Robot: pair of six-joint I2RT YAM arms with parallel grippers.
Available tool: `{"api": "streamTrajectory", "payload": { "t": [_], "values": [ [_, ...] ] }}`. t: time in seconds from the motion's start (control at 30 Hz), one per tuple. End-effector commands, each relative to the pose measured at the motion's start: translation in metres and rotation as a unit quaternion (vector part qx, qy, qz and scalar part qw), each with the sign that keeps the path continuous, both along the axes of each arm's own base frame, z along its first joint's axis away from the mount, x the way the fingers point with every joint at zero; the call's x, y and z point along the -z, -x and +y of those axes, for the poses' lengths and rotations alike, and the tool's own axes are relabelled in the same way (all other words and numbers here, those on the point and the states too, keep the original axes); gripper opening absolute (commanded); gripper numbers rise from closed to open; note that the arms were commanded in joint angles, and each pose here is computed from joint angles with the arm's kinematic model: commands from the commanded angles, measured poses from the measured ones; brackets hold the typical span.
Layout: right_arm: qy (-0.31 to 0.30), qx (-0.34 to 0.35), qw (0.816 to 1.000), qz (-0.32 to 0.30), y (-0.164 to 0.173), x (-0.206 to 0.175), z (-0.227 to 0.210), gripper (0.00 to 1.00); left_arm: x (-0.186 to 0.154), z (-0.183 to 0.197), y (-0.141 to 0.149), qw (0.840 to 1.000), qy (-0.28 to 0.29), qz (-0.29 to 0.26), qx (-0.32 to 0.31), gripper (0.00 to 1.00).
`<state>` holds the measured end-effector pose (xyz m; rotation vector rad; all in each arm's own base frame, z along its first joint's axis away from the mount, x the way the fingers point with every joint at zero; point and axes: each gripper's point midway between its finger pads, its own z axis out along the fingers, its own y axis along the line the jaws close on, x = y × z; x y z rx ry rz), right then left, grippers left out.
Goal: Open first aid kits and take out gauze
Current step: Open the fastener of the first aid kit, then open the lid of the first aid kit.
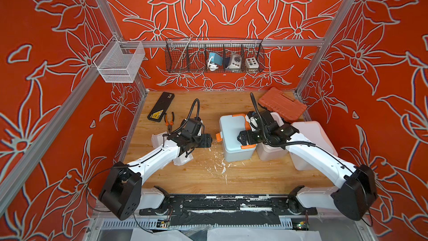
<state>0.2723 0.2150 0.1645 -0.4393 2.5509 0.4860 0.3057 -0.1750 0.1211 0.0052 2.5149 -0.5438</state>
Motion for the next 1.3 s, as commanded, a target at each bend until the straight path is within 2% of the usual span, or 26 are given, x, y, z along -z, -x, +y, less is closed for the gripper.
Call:
{"api": "streamTrajectory", "payload": {
  "t": [0.0, 0.1, 0.23, 0.43, 0.53, 0.7, 0.8, 1.0, 1.27],
  "values": [
    [0.038, -0.011, 0.999, 0.035, 0.011, 0.016, -0.010, 0.98, -0.036, -0.013, -0.003, 0.997, 0.058, -0.039, 0.015, 0.83],
    [0.038, -0.012, 0.999, 0.028, 0.010, 0.009, -0.010, 0.98, -0.059, -0.033, 0.003, 0.990, 0.125, -0.046, 0.053, 0.86],
    [0.035, -0.013, 0.999, 0.010, 0.008, -0.007, -0.011, 0.98, -0.078, -0.045, 0.011, 0.977, 0.193, -0.050, 0.074, 0.90],
    [0.039, -0.004, 0.999, -0.026, 0.003, -0.030, -0.024, 0.98, -0.101, -0.052, 0.018, 0.961, 0.256, -0.053, 0.093, 0.98],
    [0.039, 0.010, 0.999, -0.011, -0.002, -0.030, -0.034, 0.96, -0.108, -0.054, 0.018, 0.954, 0.280, -0.054, 0.092, 0.98],
    [0.011, 0.018, 1.000, 0.019, -0.006, -0.023, -0.041, 0.94, -0.106, -0.057, 0.014, 0.949, 0.301, -0.038, 0.080, 0.98],
    [-0.008, -0.005, 0.999, 0.035, -0.004, -0.020, -0.032, 0.93, -0.105, -0.059, 0.009, 0.947, 0.311, -0.033, 0.074, 0.98],
    [-0.014, -0.017, 0.997, 0.075, -0.001, -0.004, -0.024, 0.90, -0.100, -0.060, -0.006, 0.947, 0.314, -0.039, 0.063, 0.98],
    [-0.079, -0.064, 0.988, 0.116, 0.015, -0.002, 0.000, 0.86, -0.082, -0.077, -0.011, 0.937, 0.337, 0.019, 0.089, 0.97]
  ]
}}
